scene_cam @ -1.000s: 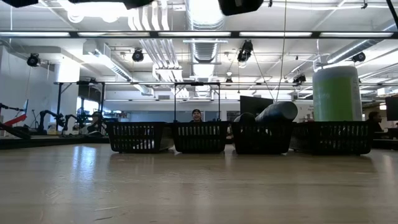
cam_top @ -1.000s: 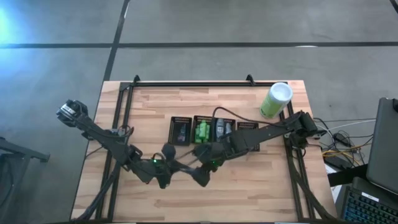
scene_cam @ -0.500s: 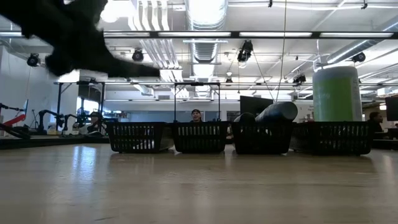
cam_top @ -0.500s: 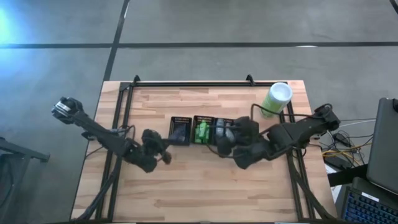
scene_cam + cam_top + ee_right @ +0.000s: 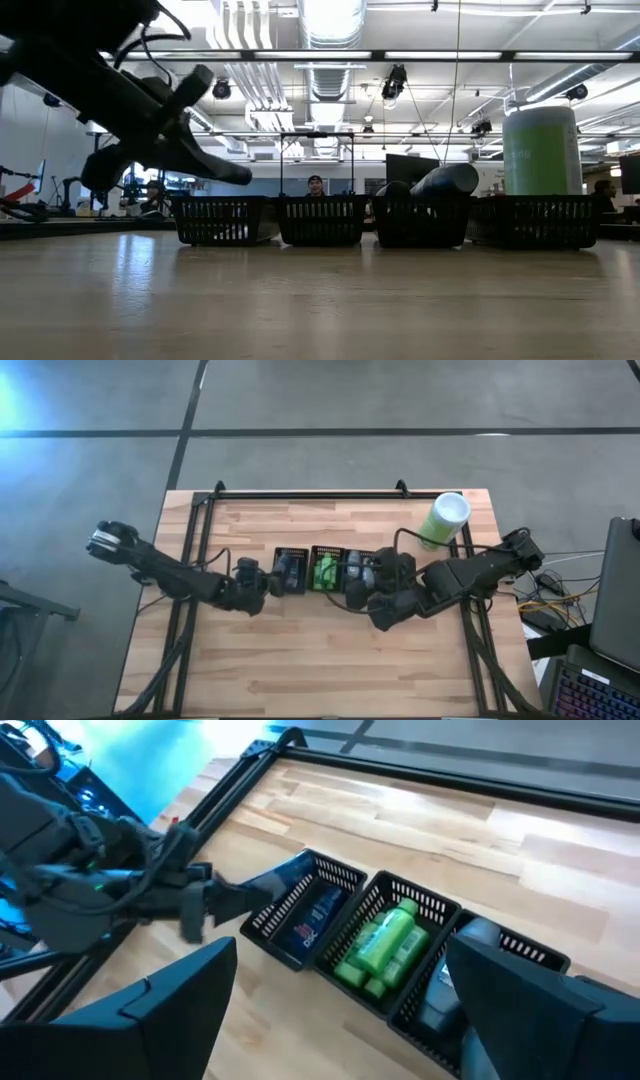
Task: Pick & Place Travel size toiletries
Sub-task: Put the shaving cream into the left black bin, then return to Home Position
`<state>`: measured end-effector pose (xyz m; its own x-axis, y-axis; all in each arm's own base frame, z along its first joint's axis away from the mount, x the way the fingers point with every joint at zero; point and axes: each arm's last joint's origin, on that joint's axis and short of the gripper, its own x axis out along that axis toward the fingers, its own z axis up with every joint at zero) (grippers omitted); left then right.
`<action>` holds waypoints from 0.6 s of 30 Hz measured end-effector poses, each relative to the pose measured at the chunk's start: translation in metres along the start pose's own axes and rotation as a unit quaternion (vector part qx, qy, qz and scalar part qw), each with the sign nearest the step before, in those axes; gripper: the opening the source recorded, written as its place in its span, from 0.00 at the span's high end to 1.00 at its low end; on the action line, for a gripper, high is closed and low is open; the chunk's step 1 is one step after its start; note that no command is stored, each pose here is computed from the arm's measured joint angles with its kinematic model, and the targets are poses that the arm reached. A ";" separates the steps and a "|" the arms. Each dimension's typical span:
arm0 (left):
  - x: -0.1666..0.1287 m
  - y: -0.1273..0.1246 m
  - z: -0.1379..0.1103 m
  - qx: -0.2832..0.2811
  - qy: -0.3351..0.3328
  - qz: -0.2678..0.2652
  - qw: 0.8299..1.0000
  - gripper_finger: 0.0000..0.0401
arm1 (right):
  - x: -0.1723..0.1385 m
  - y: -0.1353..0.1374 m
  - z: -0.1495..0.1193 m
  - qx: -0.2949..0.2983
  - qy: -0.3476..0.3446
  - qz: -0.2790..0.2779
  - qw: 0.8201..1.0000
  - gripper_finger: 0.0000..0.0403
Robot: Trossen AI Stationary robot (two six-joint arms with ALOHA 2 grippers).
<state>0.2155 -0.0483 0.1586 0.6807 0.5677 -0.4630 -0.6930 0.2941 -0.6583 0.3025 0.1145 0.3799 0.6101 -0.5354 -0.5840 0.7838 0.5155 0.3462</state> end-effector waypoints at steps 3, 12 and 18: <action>0.007 0.002 0.003 -0.004 0.003 0.013 1.000 0.99 | 0.000 0.000 -0.001 -0.001 0.000 0.000 1.000 0.13; 0.012 0.002 0.001 -0.008 0.055 0.012 0.998 0.73 | -0.001 0.000 -0.002 -0.010 0.002 0.002 1.000 0.10; 0.007 -0.012 0.006 -0.025 0.085 -0.015 0.996 0.55 | -0.001 0.000 -0.003 -0.015 0.010 0.004 1.000 0.11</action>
<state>0.2267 -0.0434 0.1670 0.7338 0.4194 -0.5345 -0.6626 0.2681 -0.6993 0.3017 0.1172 0.3787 0.6139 -0.5172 -0.5963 0.7746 0.5400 0.3292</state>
